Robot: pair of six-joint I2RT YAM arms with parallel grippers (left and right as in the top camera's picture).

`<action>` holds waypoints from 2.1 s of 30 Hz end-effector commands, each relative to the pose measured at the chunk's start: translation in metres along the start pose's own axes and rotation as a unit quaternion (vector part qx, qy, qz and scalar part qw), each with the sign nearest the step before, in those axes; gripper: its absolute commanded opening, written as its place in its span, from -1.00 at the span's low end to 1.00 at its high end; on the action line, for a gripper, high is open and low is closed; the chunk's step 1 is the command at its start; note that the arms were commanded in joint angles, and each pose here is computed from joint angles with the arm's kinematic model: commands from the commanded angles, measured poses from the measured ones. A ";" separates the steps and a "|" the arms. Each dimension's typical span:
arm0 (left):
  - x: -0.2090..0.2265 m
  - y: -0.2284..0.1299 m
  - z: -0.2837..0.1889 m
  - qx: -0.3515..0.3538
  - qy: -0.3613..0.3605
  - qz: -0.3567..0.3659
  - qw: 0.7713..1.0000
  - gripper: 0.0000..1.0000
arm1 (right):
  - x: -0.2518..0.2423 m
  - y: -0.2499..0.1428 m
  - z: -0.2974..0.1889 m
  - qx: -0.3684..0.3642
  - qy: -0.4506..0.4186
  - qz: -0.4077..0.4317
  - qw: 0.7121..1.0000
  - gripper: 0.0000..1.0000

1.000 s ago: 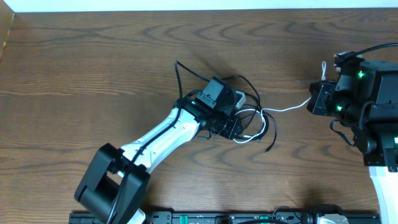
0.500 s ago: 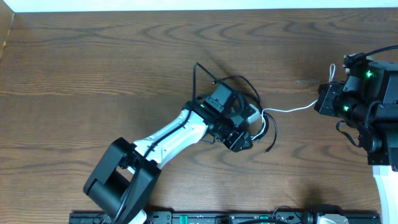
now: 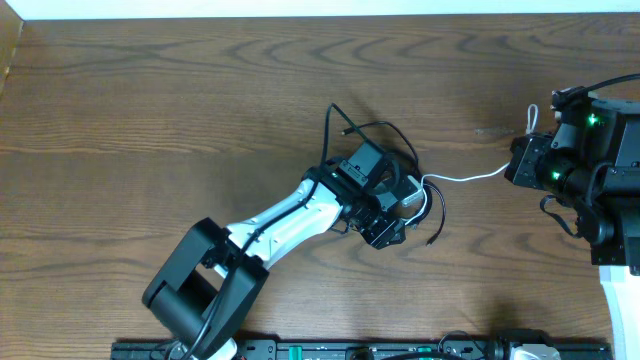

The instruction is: Untangle cables

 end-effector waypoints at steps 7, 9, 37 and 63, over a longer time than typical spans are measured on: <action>0.001 -0.010 0.023 0.033 -0.009 0.008 0.999 0.05 | 0.002 0.005 -0.008 -0.013 0.006 0.003 1.000 -0.98; 0.000 -0.010 0.026 0.036 -0.010 0.009 0.999 0.05 | 0.002 0.005 -0.008 -0.013 0.006 0.003 1.000 -0.98; -0.029 0.026 -0.078 -0.115 0.063 0.017 0.991 -0.85 | -0.011 0.002 0.009 0.019 -0.069 0.007 0.997 -0.75; 0.002 0.001 -0.158 -0.176 0.157 -0.113 0.965 -0.50 | 0.001 -0.063 0.079 0.169 -0.034 -0.073 0.982 0.68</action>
Point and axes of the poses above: each gripper's point midway between its finger pads, its own z axis out along the fingers, its own x axis along the line the jaws close on, y = z × x, the point moved 10 cm from there along -z, back along the fingers, and after that the axes turned 7 degrees about z, right-handed, at the moved point
